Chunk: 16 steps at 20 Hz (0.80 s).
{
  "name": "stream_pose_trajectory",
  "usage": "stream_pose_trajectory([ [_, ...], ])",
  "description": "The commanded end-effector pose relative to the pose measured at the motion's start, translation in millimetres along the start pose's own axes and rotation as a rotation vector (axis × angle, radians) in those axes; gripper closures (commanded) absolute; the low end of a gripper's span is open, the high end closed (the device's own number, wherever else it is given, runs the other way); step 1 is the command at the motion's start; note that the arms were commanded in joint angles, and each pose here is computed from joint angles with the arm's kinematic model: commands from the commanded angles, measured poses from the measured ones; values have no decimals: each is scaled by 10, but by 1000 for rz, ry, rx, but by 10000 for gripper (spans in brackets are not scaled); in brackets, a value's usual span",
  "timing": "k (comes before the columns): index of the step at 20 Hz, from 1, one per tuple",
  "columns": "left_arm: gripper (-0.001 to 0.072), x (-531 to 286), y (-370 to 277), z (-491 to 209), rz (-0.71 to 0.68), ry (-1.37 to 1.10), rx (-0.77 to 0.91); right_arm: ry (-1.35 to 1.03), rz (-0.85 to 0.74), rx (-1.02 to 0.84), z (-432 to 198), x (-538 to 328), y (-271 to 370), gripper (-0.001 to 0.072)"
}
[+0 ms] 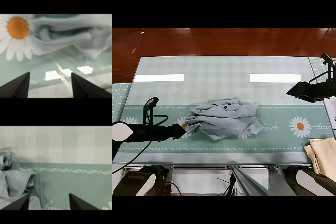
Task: Fold the shirts.
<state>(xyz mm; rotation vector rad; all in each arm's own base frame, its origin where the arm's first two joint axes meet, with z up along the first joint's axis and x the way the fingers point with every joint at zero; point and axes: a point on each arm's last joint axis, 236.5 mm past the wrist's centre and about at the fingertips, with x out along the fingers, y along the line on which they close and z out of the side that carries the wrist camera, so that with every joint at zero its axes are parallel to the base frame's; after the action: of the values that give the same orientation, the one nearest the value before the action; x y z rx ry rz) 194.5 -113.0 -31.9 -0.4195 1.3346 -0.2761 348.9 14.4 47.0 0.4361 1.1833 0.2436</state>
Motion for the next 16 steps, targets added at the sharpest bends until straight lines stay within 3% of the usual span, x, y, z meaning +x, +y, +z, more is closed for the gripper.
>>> stream_pose_trajectory([
  [1,133,68,218,136,-78,-41,-89,-26,31,14,20,47,-10,162],
  [3,133,139,171,197,-169,-36,-106,-37,27,12,44,46,-20,162],
  [11,128,671,48,222,-308,75,-132,-27,28,12,21,46,-19,162],
  [14,151,867,79,328,-300,55,-190,-6,34,13,-29,46,-4,162],
  [16,677,946,133,291,-287,80,-218,13,16,5,-74,47,-48,162],
])
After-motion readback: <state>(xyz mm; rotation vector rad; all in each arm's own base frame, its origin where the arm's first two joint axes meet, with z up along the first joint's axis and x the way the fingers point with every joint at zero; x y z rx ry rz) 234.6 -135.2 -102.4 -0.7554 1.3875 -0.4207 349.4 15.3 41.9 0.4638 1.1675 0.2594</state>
